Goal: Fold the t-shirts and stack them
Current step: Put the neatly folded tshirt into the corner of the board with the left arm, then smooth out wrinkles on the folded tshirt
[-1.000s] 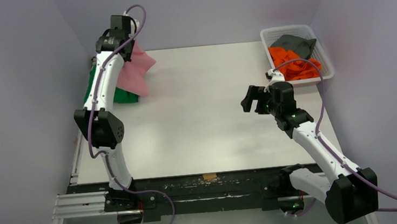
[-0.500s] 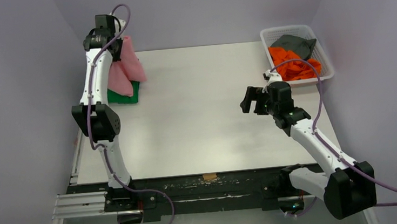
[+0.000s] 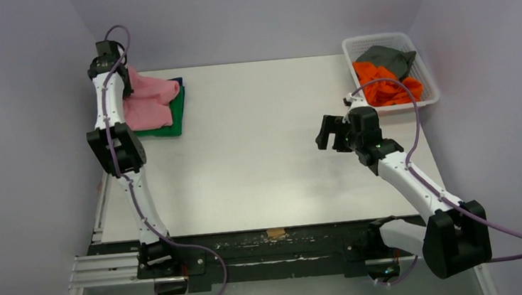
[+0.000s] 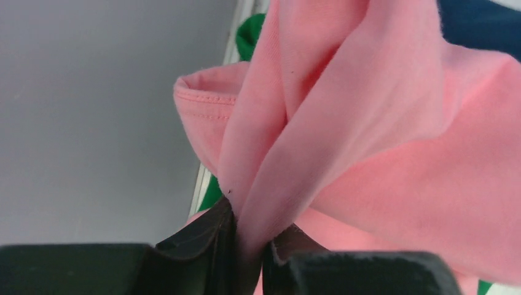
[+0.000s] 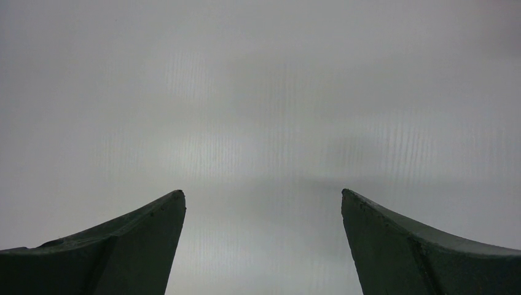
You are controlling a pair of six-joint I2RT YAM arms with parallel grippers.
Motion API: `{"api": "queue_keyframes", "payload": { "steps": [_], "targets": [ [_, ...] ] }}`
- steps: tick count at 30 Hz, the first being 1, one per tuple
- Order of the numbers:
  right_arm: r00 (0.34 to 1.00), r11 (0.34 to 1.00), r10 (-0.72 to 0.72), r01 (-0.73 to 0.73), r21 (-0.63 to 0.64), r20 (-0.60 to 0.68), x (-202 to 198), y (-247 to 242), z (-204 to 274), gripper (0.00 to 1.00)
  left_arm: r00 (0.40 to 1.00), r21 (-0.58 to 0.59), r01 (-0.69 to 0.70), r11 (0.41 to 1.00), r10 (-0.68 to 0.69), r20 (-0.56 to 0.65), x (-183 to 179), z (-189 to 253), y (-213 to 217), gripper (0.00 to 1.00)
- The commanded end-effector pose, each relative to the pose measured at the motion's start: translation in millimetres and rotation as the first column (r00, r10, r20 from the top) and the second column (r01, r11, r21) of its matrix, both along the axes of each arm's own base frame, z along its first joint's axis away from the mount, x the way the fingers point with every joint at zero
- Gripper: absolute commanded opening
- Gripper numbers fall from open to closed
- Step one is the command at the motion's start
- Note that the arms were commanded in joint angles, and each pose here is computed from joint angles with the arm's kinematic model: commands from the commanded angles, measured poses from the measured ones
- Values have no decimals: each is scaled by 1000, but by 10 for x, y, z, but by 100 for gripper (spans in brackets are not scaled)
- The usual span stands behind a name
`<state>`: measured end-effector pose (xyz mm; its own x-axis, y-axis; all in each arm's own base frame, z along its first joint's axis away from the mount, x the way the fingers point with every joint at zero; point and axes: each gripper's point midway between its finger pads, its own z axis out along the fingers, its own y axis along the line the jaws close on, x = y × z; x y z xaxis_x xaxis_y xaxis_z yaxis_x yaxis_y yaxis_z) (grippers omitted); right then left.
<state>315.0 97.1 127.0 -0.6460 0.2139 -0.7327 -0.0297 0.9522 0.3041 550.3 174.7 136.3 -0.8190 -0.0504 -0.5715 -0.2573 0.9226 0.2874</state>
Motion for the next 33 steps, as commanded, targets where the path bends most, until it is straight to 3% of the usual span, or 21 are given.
{"api": "queue_keyframes", "payload": {
  "steps": [1, 4, 6, 7, 10, 11, 14, 16, 20, 23, 26, 30, 33],
  "targets": [
    [999, 1000, -26, 27, -6, 44, 135, -18, 159, 97, 975, -53, -92, 994, 101, 199, 227, 378, 157, 22],
    [999, 1000, -23, 23, -6, 35, 145, -8, 139, 97, 970, -30, -121, 992, 125, 206, 242, 350, 225, 27],
    [999, 1000, -27, 27, -9, 31, 145, -15, 124, 97, 965, -6, -159, 987, 157, 210, 225, 365, 299, 38],
    [999, 1000, -27, 27, -10, 26, 141, -15, 115, 97, 961, 8, -188, 982, 182, 210, 198, 378, 340, 48],
    [999, 1000, -27, 27, -9, 26, 141, -15, 125, 97, 951, -7, -212, 977, 208, 228, 134, 525, 310, 98],
    [999, 1000, -26, 27, -9, 29, 145, -15, 136, 97, 947, -17, -214, 977, 212, 242, 107, 614, 284, 100],
    [999, 1000, -27, 28, -7, 35, 139, -16, 154, 97, 940, -53, -185, 981, 193, 282, 1, 936, 68, 100],
    [999, 1000, -27, 27, -3, 40, 124, -17, 161, 97, 940, -86, -96, 992, 119, 321, -68, 1185, -226, 100],
    [999, 1000, -23, 23, 3, 43, 106, -9, 175, 97, 940, -133, 178, 975, -128, 317, -197, 1201, -1055, 100],
    [999, 1000, -11, 11, 7, 42, 99, 11, 196, 97, 925, -125, 315, 941, -275, 261, -386, 1027, -1533, 94],
    [999, 1000, -5, 5, 9, 43, 87, 17, 210, 97, 936, -154, 327, 932, -296, 190, -503, 771, -1710, 84],
    [999, 1000, -5, 5, 9, 44, 63, 12, 201, 97, 966, -144, 258, 955, -251, 66, -530, 420, -1595, 70],
    [999, 1000, 1, -2, 15, 44, 75, 29, 194, 97, 965, -205, 255, 945, -261, -1, -476, 154, -1673, 59]
  ]
}}
